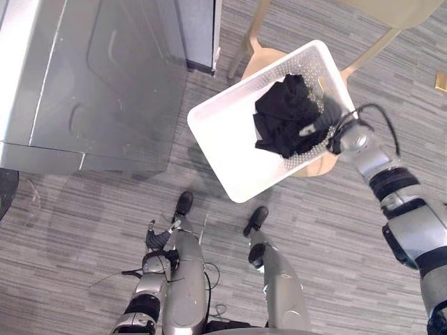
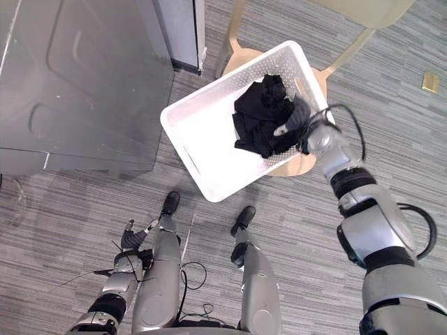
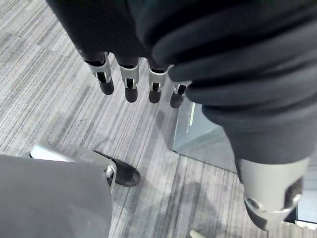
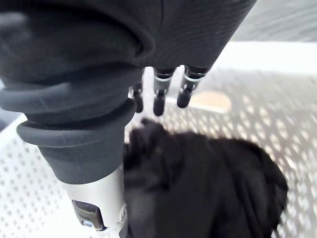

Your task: Pick up the laundry basket with both hands and put the clothes into the washing machine.

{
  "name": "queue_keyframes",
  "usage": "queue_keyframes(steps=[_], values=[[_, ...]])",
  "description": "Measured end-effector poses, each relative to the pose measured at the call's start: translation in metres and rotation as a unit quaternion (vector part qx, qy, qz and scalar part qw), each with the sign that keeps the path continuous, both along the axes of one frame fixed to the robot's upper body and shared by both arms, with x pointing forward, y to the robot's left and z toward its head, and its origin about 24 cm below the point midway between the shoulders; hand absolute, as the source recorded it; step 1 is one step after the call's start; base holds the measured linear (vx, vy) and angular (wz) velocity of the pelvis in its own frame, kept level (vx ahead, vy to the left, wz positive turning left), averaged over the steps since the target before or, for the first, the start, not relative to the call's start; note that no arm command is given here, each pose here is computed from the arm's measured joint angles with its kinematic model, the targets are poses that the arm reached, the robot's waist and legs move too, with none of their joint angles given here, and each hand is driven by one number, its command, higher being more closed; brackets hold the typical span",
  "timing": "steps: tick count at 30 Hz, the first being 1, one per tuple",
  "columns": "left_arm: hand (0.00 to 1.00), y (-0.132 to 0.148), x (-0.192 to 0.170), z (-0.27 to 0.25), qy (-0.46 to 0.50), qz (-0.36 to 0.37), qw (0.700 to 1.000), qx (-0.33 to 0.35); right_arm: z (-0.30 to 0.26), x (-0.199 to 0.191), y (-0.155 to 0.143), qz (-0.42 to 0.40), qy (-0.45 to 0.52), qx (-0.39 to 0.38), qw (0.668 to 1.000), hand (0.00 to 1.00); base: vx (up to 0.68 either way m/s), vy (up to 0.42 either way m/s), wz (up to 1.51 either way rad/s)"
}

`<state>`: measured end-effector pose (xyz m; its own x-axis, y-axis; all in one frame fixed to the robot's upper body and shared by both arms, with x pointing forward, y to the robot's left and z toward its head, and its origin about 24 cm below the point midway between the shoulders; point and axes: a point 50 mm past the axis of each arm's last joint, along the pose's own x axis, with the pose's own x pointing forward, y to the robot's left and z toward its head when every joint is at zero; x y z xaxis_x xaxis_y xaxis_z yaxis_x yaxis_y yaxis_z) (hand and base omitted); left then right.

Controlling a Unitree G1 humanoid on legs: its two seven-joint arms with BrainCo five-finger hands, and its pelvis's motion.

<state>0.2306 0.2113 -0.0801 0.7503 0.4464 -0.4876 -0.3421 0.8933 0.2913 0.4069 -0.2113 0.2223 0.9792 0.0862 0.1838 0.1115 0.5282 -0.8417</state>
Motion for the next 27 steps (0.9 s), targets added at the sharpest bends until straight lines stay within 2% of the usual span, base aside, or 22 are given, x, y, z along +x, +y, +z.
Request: queue_keyframes(steps=[4,15,27], values=[[0.00,0.007,0.001,0.003,-0.006,0.014,1.000,0.001,0.032,-0.003,0.008,0.024,-0.048,-0.012,0.998,0.00,0.00,-0.015,-0.03],[0.00,0.012,0.003,0.007,-0.017,0.018,1.000,0.006,0.044,-0.005,0.014,0.042,-0.062,-0.023,0.997,0.00,0.00,0.000,0.00],[0.00,0.011,0.006,0.011,-0.037,0.028,0.999,-0.010,0.027,0.000,-0.019,-0.030,-0.023,-0.004,0.999,0.00,0.01,-0.001,0.02]])
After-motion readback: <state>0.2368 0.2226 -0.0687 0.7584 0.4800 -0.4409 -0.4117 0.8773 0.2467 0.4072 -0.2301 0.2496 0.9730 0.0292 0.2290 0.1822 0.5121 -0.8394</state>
